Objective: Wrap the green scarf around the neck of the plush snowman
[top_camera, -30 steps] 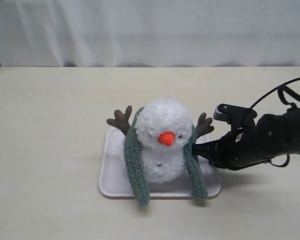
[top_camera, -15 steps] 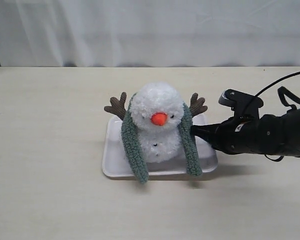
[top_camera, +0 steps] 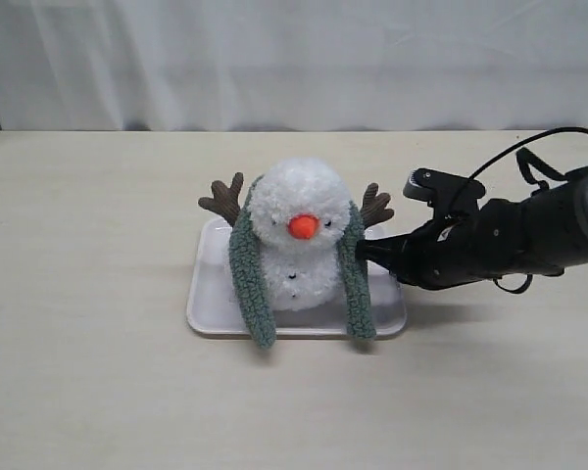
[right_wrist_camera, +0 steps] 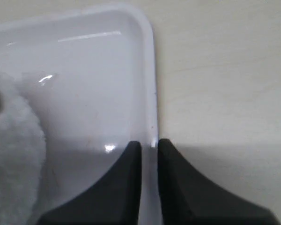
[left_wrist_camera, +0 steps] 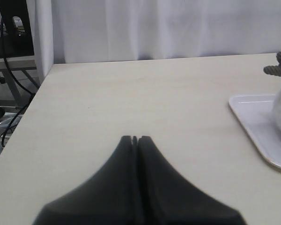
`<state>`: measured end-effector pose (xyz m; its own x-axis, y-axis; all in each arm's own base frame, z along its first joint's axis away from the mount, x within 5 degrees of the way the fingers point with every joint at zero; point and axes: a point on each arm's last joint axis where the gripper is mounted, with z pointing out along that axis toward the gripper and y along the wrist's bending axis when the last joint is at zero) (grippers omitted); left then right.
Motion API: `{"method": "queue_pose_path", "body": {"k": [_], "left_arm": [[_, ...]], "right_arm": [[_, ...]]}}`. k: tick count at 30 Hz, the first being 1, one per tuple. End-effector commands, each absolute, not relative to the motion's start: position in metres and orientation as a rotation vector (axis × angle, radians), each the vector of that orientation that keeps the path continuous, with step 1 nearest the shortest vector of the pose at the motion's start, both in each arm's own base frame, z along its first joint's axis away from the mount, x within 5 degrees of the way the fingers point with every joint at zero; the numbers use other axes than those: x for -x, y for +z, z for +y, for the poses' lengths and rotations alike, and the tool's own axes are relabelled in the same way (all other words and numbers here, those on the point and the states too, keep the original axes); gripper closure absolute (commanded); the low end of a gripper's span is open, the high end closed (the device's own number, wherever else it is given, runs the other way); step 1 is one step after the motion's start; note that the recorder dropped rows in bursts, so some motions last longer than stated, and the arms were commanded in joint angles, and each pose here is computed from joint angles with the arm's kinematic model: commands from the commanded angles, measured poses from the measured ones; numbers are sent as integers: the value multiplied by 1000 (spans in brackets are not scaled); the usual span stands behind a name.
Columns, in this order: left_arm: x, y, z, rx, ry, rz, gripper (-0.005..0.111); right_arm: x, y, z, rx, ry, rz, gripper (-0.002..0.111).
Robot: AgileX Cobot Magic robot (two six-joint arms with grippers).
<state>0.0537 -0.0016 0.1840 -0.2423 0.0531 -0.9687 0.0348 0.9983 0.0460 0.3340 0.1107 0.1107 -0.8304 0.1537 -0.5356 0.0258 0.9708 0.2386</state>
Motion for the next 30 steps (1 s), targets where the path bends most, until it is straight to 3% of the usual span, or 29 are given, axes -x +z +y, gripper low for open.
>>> {"method": "queue_pose_path", "body": {"k": [1, 4, 7, 21, 25, 30], "left_arm": [[-54, 184, -2, -51, 12, 1806, 107], [-54, 184, -2, -51, 12, 1806, 107], [-54, 184, -2, -51, 12, 1806, 107], [-54, 184, -2, -51, 12, 1806, 107], [-54, 184, -2, -51, 12, 1806, 107], [-54, 184, -2, -51, 12, 1806, 107]], "right_arm": [[-338, 116, 112, -79, 297, 2590, 79], [-337, 118, 114, -67, 303, 2636, 65], [-336, 130, 115, -2, 294, 2673, 58], [-300, 254, 120, 238, 378, 2612, 63], [-276, 272, 144, 436, 392, 2566, 63], [-247, 268, 193, 639, 456, 2548, 57]]}}
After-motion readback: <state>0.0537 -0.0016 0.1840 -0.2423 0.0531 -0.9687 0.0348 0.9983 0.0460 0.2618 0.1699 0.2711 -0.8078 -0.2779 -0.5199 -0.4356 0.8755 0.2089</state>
